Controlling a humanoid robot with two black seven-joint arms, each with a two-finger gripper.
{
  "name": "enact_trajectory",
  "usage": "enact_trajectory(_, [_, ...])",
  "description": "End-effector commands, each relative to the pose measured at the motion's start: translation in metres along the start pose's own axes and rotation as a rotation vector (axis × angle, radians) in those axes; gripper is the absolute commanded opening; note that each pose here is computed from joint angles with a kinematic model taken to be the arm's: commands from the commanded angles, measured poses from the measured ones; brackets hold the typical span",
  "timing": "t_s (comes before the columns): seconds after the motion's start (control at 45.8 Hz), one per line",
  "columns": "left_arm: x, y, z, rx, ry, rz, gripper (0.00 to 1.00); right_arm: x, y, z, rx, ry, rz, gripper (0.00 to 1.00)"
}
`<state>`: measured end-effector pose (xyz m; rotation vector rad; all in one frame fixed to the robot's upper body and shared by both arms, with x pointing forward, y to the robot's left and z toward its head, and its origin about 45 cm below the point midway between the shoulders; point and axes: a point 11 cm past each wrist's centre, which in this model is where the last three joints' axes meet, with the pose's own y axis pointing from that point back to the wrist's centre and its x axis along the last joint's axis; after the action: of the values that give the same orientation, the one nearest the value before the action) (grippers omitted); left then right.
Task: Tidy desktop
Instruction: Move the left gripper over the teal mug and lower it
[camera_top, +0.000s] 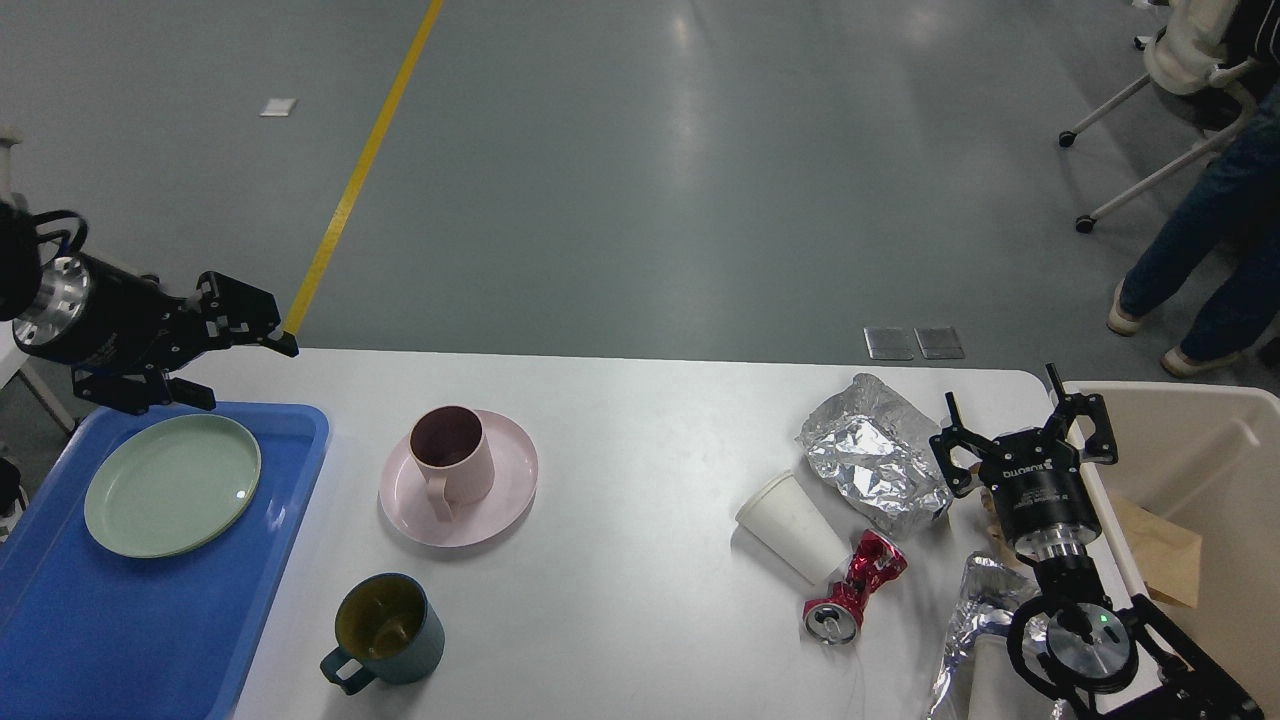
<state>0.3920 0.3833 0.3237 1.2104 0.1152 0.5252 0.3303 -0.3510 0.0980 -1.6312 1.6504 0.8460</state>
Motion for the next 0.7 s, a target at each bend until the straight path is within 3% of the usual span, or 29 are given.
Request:
enact_trajectory(0.0, [-0.015,0.023,0.053,0.087,-0.154,-0.080,0.98,0.000,0.000,0.000,-0.001,0.001,0.001,1.00])
enact_trajectory(0.153, [-0.065,0.056,0.127,0.123,-0.333,-0.206,0.97,0.000,0.000,0.000,-0.001,0.001,0.001,1.00])
enact_trajectory(0.219, [-0.089,0.069,0.141,0.143,-0.379,-0.226,0.97,0.000,0.000,0.000,-0.001,0.001,0.001,1.00])
enact_trajectory(0.481, [-0.146,0.122,0.169,0.185,-0.411,-0.168,0.97,0.000,0.000,0.000,-0.001,0.001,0.001,1.00])
enact_trajectory(0.677, [-0.160,0.119,0.173,0.181,-0.344,-0.172,0.97,0.001,0.000,0.000,0.000,0.000,0.002,1.00])
